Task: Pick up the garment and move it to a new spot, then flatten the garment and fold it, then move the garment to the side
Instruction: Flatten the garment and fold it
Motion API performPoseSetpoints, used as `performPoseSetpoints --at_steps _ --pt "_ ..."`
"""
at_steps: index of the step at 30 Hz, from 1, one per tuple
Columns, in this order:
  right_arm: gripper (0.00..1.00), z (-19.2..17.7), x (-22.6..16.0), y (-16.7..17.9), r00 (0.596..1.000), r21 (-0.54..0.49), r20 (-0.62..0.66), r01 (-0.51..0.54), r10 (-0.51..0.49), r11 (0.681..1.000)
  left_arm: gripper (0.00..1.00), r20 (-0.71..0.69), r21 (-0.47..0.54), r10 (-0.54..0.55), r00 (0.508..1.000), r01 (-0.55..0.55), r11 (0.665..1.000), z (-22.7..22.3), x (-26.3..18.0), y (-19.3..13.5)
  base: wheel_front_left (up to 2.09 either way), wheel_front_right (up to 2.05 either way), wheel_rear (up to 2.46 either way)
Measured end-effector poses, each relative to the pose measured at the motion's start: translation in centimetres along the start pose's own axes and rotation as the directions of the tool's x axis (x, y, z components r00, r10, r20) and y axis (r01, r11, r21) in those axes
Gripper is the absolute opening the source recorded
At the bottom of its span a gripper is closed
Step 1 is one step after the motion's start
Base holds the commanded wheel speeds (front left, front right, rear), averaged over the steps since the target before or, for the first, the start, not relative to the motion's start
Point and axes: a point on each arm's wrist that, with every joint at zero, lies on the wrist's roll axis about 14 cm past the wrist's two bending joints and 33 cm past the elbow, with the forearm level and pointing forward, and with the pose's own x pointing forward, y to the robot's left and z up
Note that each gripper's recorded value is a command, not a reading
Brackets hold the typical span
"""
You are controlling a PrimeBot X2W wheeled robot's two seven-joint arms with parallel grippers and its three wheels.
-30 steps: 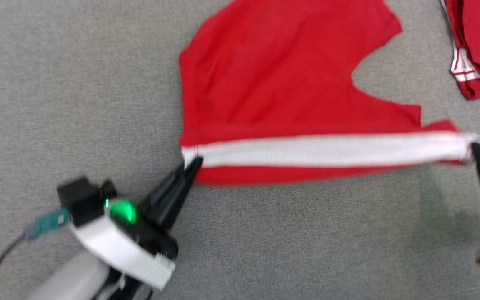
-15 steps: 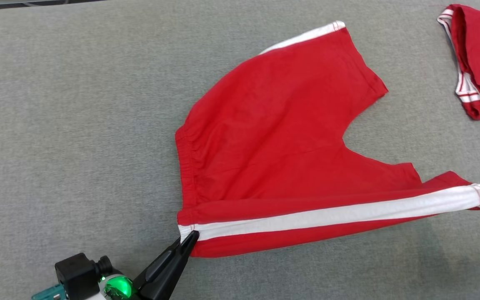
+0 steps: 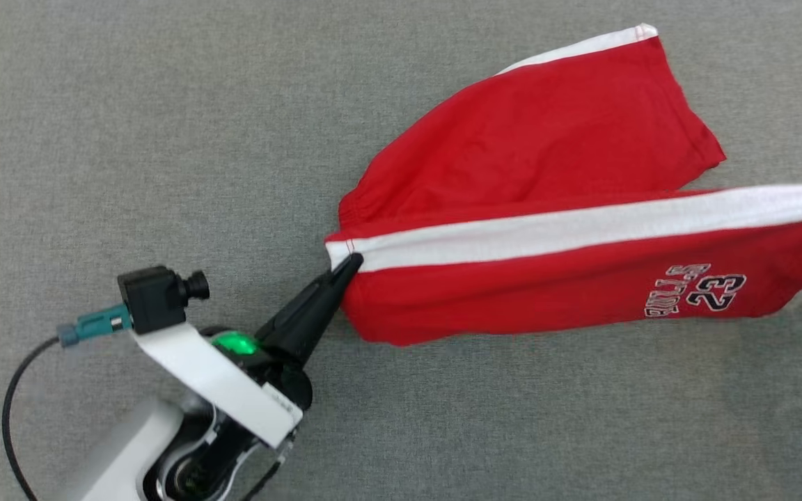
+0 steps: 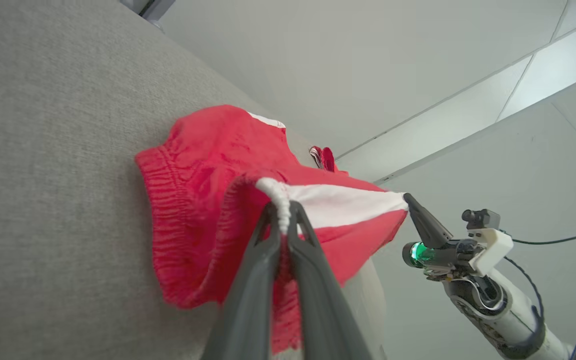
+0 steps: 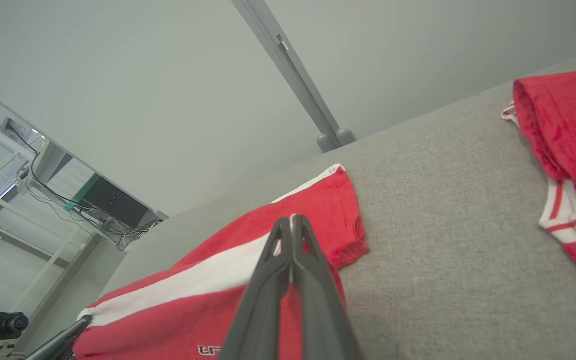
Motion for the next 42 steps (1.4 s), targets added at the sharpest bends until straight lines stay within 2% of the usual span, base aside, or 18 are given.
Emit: performPoseSetpoints --at_steps 7,12,22,31,32,33,34,35,36,37,42 --pt "0.00 1.1 6.2 -0.7 0.997 -0.037 -0.069 -0.036 0.034 0.999 0.00 0.030 -0.123 0.057 0.998 -0.053 0.991 3.1 2.8 3.0 0.00 0.00 0.00" --pt "0.00 1.0 9.9 -0.9 0.992 -0.052 -0.118 -0.059 0.053 0.997 0.00 0.034 -0.173 0.083 0.996 -0.076 0.982 3.9 4.3 4.7 0.00 0.00 0.00" --pt "0.00 0.0 16.2 -1.3 0.974 -0.117 -0.220 -0.088 0.060 0.989 0.00 0.074 -0.161 0.135 0.988 -0.121 0.979 6.2 6.9 8.0 0.00 0.00 0.00" --pt "0.00 -0.3 20.3 -1.8 0.969 -0.137 -0.243 -0.084 0.049 0.987 0.00 0.072 -0.127 0.162 0.984 -0.152 0.980 6.6 8.2 9.6 0.00 0.00 0.00" --pt "0.00 -0.4 20.7 -1.9 0.968 -0.140 -0.246 -0.084 0.048 0.987 0.07 0.071 -0.128 0.164 0.984 -0.154 0.980 6.6 8.3 9.8 0.00 0.00 0.00" --pt "0.00 -0.7 21.0 -1.9 0.967 -0.138 -0.250 -0.084 0.048 0.987 0.28 0.072 -0.126 0.161 0.984 -0.151 0.980 6.7 8.4 9.9 0.00 0.00 0.00" --pt "0.00 -1.0 21.2 -1.8 0.966 -0.137 -0.255 -0.086 0.049 0.987 0.42 0.075 -0.123 0.162 0.984 -0.153 0.981 6.8 8.6 10.0 0.00 0.00 0.00" --pt "0.29 -1.3 21.4 -1.8 0.965 -0.135 -0.259 -0.087 0.049 0.987 0.69 0.074 -0.120 0.165 0.984 -0.155 0.981 6.7 8.7 10.1 0.00 0.00 0.00" --pt "0.94 -1.4 21.5 -1.8 0.965 -0.132 -0.257 -0.085 0.049 0.988 0.97 0.073 -0.119 0.166 0.983 -0.157 0.980 6.7 8.7 10.1 0.00 0.00 0.00" --pt "1.00 -1.5 21.6 -1.8 0.967 -0.130 -0.250 -0.084 0.049 0.988 1.00 0.078 -0.116 0.168 0.983 -0.159 0.980 6.8 8.7 10.2 0.00 0.00 0.00" --pt "1.00 0.3 21.1 -1.4 0.987 -0.163 -0.147 -0.082 0.058 0.983 1.00 0.114 -0.055 0.182 0.977 -0.177 0.983 7.1 8.5 10.2 0.00 0.00 0.00"
